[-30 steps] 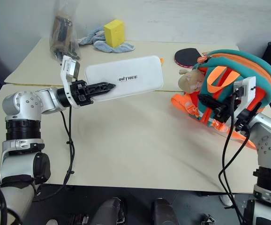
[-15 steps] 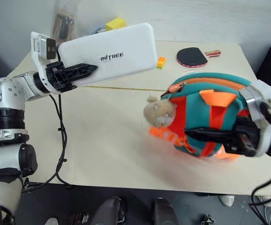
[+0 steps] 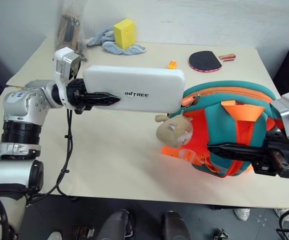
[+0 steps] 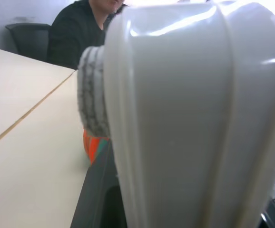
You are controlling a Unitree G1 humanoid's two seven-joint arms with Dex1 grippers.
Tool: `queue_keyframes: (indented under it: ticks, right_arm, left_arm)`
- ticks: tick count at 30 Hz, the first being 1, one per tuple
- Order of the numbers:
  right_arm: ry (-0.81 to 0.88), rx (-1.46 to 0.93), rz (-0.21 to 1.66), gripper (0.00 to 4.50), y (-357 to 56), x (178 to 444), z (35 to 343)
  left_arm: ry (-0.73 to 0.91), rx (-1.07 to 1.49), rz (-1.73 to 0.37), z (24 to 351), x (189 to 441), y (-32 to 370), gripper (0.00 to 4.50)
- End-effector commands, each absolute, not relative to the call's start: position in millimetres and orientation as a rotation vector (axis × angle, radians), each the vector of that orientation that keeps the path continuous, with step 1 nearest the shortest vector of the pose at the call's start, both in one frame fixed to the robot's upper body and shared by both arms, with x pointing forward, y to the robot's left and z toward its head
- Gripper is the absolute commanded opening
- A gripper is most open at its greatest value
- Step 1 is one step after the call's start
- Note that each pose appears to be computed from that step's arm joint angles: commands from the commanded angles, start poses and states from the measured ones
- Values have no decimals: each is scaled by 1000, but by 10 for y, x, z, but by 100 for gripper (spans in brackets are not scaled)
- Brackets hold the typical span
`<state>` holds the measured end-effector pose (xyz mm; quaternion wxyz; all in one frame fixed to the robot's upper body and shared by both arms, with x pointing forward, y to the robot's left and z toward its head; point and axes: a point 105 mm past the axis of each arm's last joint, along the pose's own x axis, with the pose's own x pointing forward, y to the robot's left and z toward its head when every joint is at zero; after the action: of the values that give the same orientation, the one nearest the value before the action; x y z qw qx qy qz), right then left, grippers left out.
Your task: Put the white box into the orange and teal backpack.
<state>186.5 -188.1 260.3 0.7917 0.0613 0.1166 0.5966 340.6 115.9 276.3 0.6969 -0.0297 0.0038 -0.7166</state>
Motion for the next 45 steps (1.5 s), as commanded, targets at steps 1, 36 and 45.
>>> queue_keyframes:
  ticks: [1,36,45]
  right_arm:
    - [206,73,1291,1,-1873,1808,2717]
    - [153,48,1227,0,-1674,2105,2554]
    - [160,58,1168,0,-1756,2112,2463]
  left_arm:
    - [-84,-33,-1637,2981,3365,1139,128]
    - [-94,468,-1700,2281,3459,-708,202]
    - [-60,404,-1630,2471,3653,109,446]
